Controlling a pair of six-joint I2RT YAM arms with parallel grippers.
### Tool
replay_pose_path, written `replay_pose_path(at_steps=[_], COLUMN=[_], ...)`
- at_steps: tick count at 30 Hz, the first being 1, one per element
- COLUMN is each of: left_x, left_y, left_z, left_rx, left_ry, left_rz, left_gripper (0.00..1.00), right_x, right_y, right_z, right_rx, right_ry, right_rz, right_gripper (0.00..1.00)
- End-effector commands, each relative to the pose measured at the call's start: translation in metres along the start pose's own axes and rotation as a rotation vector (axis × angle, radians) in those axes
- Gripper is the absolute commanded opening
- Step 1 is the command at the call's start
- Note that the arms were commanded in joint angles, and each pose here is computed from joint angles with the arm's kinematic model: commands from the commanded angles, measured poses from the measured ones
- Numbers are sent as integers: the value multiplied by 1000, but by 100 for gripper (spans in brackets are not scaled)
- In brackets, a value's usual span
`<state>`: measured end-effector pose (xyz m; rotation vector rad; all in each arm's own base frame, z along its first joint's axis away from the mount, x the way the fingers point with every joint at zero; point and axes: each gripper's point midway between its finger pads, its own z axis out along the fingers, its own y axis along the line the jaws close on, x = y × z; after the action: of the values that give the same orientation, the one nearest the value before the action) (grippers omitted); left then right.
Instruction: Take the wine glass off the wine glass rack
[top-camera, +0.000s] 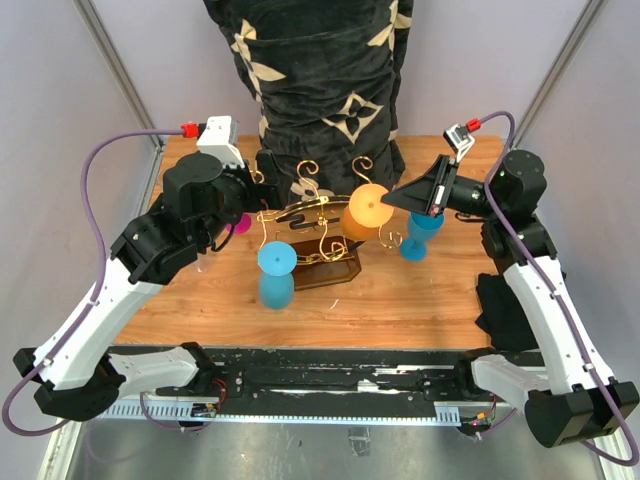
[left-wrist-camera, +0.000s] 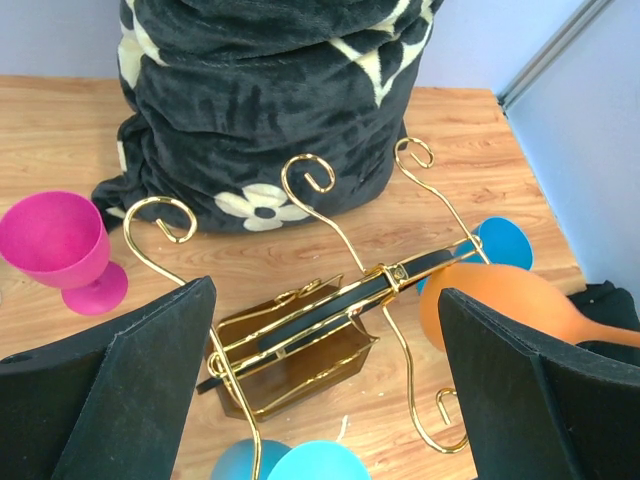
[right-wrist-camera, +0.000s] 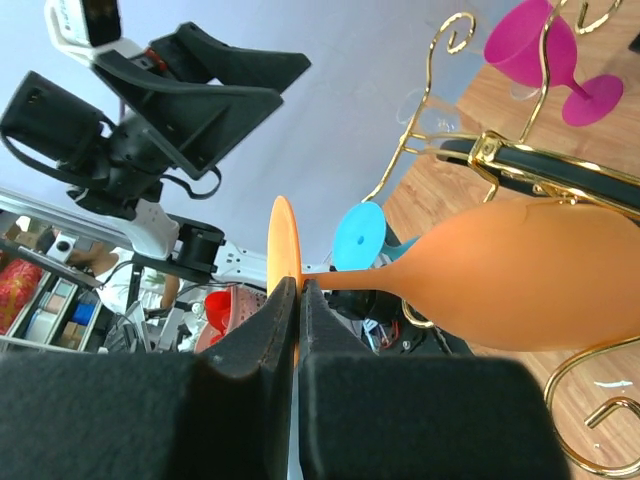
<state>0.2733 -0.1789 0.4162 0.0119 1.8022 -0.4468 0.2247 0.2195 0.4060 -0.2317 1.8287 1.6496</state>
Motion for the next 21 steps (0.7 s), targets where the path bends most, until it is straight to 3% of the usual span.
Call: replay_pose_path(at_steps=[1,5,7,14,17,21], left_x=[-15,-18,-17,-5,7,14], left_y=[3,3,2,-12,-16,-15], left_z=[-7,-10,-9,8,17,23], left_rx=[1,7,13,66,82,69], left_ry=[-45,-54,-54,-34,-11,11], left_rz=[-2,0,7,28,38,55], left_gripper=[100,100,100,100,100,100], right_x=[-29,-59,-80,-184,-209,-221], right_y=[44,48,43,-94,-167,-249], right_z=[-13,-20,-24,-89,-122,-139], right_rx=[-69,-35,60,980,1330,1623], right_ry=[-70,-141,-182,-270,-170,-20], right_rz=[-127,-225,-384,-820,-897,-938], right_gripper=[1,1,1,1,1,1])
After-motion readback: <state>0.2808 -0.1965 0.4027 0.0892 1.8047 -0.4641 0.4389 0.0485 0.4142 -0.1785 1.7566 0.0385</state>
